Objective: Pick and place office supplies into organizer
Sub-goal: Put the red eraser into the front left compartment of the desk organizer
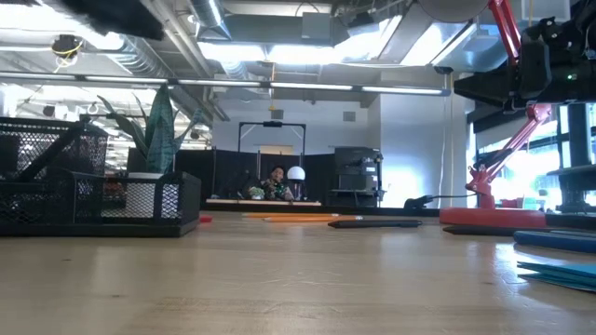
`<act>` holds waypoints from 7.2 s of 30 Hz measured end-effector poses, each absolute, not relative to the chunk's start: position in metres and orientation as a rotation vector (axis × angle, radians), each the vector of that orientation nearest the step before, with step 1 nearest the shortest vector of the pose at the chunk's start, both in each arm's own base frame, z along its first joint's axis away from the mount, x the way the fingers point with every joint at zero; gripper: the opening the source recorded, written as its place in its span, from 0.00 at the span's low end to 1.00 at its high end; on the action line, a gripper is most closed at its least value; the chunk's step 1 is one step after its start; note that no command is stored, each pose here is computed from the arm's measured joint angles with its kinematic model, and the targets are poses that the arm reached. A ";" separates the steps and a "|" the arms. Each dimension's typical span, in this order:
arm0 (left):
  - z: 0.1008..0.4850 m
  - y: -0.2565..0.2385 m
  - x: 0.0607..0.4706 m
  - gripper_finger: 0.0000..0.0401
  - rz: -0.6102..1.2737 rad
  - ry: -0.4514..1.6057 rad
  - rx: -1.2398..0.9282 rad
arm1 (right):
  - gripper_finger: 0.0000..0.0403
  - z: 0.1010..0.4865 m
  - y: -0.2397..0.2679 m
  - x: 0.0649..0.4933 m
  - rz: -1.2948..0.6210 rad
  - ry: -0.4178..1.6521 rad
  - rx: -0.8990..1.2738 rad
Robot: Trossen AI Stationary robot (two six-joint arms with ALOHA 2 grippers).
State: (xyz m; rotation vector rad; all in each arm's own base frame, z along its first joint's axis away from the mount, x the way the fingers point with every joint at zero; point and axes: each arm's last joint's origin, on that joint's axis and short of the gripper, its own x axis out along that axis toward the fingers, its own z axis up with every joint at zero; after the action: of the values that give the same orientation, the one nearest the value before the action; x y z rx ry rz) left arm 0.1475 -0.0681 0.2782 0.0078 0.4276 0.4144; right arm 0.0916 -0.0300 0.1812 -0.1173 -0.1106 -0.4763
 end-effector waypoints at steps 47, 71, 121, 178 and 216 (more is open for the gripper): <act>0.212 0.044 0.288 0.35 -0.012 1.356 0.542 | 0.38 0.170 -0.030 0.093 -0.472 -0.014 -0.135; 0.196 0.044 0.296 0.35 0.047 1.429 0.628 | 0.38 0.170 -0.030 0.093 -0.473 -0.011 -0.161; 0.194 0.032 0.298 0.53 -0.246 1.338 0.468 | 0.38 0.170 -0.030 0.093 -0.472 -0.028 -0.094; 0.130 0.064 0.288 0.41 -0.457 1.411 0.543 | 0.38 0.170 -0.030 0.093 -0.474 -0.018 -0.138; 0.224 0.059 0.263 0.15 -0.137 1.157 0.342 | 0.38 0.170 -0.030 0.093 -0.473 -0.019 -0.137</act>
State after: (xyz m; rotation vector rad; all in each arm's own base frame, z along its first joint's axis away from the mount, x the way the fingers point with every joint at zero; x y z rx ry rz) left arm 0.2626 0.0590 0.2242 0.3417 1.1571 -0.1369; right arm 0.0929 -0.0304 0.1703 -0.1366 -0.0188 -0.4734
